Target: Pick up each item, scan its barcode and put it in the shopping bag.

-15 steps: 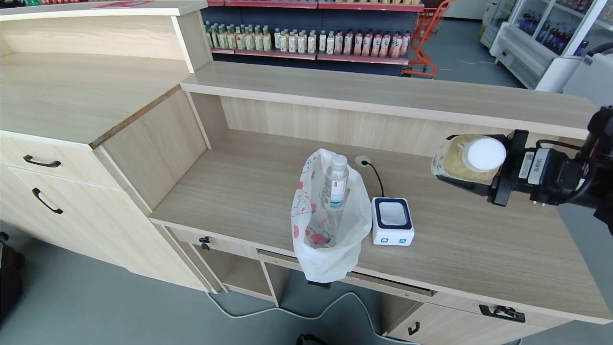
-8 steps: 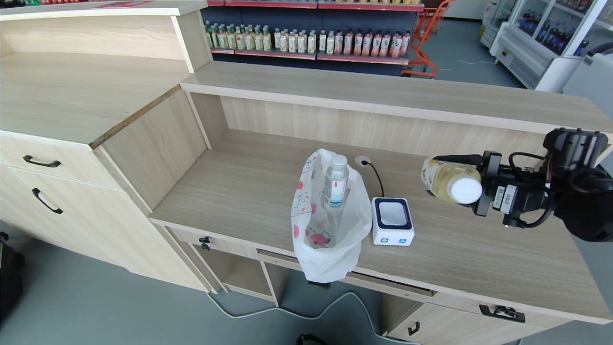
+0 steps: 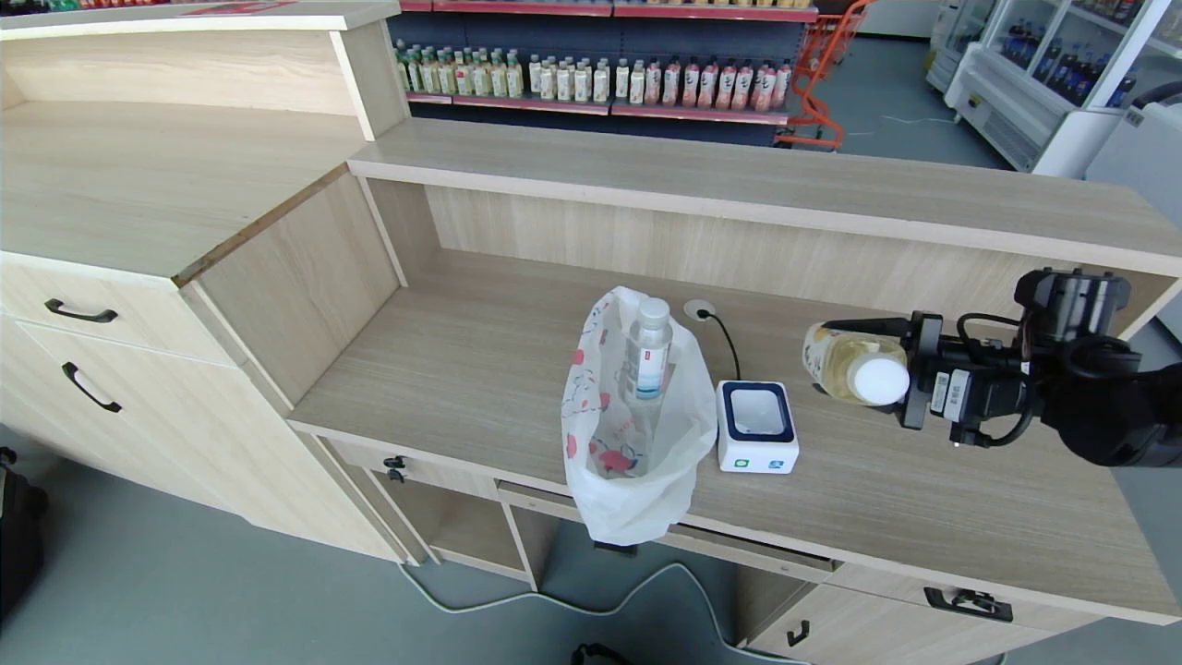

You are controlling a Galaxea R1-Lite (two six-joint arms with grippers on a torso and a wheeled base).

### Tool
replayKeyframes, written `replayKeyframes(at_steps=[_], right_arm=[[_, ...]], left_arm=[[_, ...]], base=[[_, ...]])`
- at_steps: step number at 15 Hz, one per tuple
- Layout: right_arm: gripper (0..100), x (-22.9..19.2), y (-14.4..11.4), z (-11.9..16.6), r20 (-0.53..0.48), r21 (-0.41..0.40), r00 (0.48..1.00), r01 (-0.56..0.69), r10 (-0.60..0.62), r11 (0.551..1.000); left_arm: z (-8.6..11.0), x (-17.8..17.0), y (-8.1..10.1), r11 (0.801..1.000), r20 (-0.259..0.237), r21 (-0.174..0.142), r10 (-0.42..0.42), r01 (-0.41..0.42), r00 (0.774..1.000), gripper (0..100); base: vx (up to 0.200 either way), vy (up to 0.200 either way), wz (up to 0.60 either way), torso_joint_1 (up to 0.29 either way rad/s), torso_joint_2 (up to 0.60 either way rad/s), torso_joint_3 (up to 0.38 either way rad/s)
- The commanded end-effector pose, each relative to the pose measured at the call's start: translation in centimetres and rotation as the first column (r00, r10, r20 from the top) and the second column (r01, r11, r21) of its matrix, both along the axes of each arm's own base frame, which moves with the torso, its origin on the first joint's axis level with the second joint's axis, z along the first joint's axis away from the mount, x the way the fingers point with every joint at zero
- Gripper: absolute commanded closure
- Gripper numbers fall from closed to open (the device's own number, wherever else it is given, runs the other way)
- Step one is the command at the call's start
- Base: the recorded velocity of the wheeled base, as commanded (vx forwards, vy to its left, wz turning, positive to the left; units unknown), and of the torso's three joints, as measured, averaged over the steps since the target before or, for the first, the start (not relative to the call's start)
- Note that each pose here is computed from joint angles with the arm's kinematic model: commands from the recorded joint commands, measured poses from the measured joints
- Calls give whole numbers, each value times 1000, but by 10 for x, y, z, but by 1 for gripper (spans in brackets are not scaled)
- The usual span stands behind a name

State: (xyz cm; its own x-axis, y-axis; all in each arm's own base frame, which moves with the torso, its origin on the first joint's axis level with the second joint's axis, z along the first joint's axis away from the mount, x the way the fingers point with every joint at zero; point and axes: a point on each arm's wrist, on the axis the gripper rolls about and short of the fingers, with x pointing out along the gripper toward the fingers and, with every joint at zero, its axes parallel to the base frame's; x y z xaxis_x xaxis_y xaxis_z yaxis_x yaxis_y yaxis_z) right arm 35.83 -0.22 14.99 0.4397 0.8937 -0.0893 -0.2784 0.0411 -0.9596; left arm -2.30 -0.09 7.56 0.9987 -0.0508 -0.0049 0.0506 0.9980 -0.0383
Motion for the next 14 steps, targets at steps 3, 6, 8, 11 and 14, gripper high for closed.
replayKeyframes(at_steps=[3, 6, 8, 11, 14], right_arm=[[100, 12, 0, -17, -90, 6, 996, -3, 4, 1000], [100, 14, 0, -23, -172, 10, 985, 0, 1, 1000], [100, 20, 0, -23, -175, 12, 984, 1, 1, 1000], [100, 28, 0, -27, -171, 10, 985, 0, 1, 1000], [100, 33, 8, -35, -176, 8, 984, -22, 23, 1000]], left_arm=[[0, 0, 0, 1000, 0, 0, 0, 0, 1000, 0], [0, 0, 0, 1000, 0, 0, 0, 0, 1000, 0], [0, 0, 0, 1000, 0, 0, -1, 1, 1000, 0], [0, 0, 0, 1000, 0, 0, 0, 0, 1000, 0], [0, 0, 0, 1000, 0, 0, 0, 0, 1000, 0]], base=[[0, 0, 0, 0, 0, 0], [0, 0, 0, 0, 0, 0], [0, 0, 0, 0, 0, 0], [0, 0, 0, 0, 0, 0], [0, 0, 0, 0, 0, 0]])
